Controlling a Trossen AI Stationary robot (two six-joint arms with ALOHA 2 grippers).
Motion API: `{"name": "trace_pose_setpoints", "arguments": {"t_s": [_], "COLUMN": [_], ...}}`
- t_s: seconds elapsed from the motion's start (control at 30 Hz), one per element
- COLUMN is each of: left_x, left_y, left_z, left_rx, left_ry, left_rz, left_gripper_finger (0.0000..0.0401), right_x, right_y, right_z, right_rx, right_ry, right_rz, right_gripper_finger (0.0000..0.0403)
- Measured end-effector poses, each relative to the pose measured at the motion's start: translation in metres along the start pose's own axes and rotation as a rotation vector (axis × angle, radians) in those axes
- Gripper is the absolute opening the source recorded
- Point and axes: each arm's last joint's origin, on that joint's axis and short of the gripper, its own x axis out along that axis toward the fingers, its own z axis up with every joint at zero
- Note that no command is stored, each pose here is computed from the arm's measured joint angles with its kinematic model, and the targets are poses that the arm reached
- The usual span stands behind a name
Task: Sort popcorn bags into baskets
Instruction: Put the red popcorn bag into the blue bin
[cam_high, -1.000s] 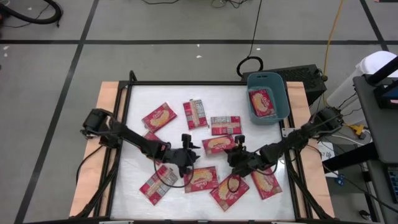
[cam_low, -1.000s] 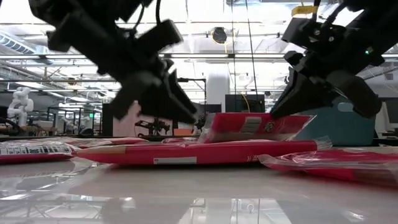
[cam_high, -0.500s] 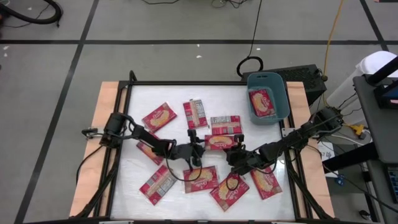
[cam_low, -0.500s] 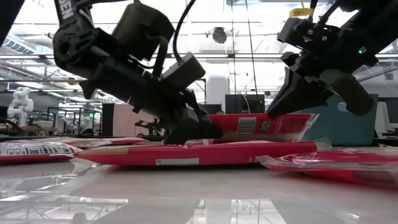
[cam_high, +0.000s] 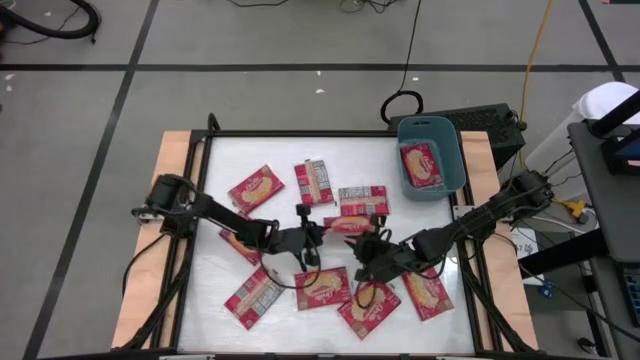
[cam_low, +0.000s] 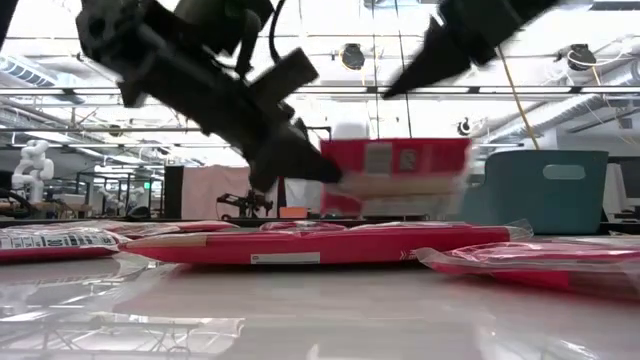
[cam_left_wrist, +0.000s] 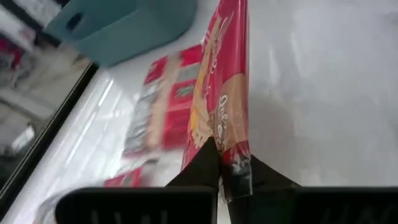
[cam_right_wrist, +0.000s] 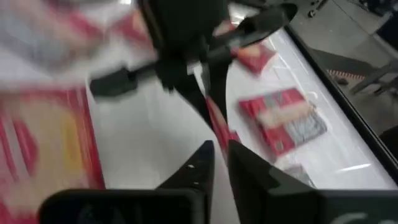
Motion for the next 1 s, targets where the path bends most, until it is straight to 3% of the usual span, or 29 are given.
{"name": "trace_pose_setpoints", "arguments": {"t_s": [0.1, 0.27, 0.4, 0.5, 0.67, 0.9, 1.0], "left_x": [-0.012, -0.028, -0.032, -0.035, -0.038, -0.041, -0.044], "left_y": [0.010, 0.016, 0.011, 0.008, 0.002, -0.002, -0.008], "left_z": [0.006, 0.015, 0.015, 0.015, 0.015, 0.018, 0.020], "left_rx": [-0.050, -0.100, -0.077, -0.082, -0.053, -0.052, -0.007], "left_ry": [0.048, 0.060, 0.069, 0.076, 0.070, 0.043, 0.027], "left_rz": [0.014, 0.004, -0.017, -0.028, -0.045, -0.062, -0.065], "left_gripper_finger": [0.0006, 0.0006, 0.0004, 0.0005, 0.0008, 0.0009, 0.0025], "right_x": [-0.003, 0.013, 0.032, 0.044, 0.059, 0.062, 0.059], "right_y": [-0.002, 0.006, 0.009, 0.013, 0.015, 0.014, 0.013], "right_z": [0.016, 0.017, 0.012, 0.005, -0.005, -0.009, -0.009], "right_rx": [0.013, -0.103, -0.144, -0.242, -0.244, -0.286, -0.296], "right_ry": [0.008, 0.013, -0.001, 0.028, 0.078, 0.098, 0.092], "right_rz": [-0.001, 0.049, -0.093, -0.098, -0.054, -0.053, -0.043], "right_gripper_finger": [0.0081, 0.0146, 0.0189, 0.0195, 0.0150, 0.0021, 0.0023]}}
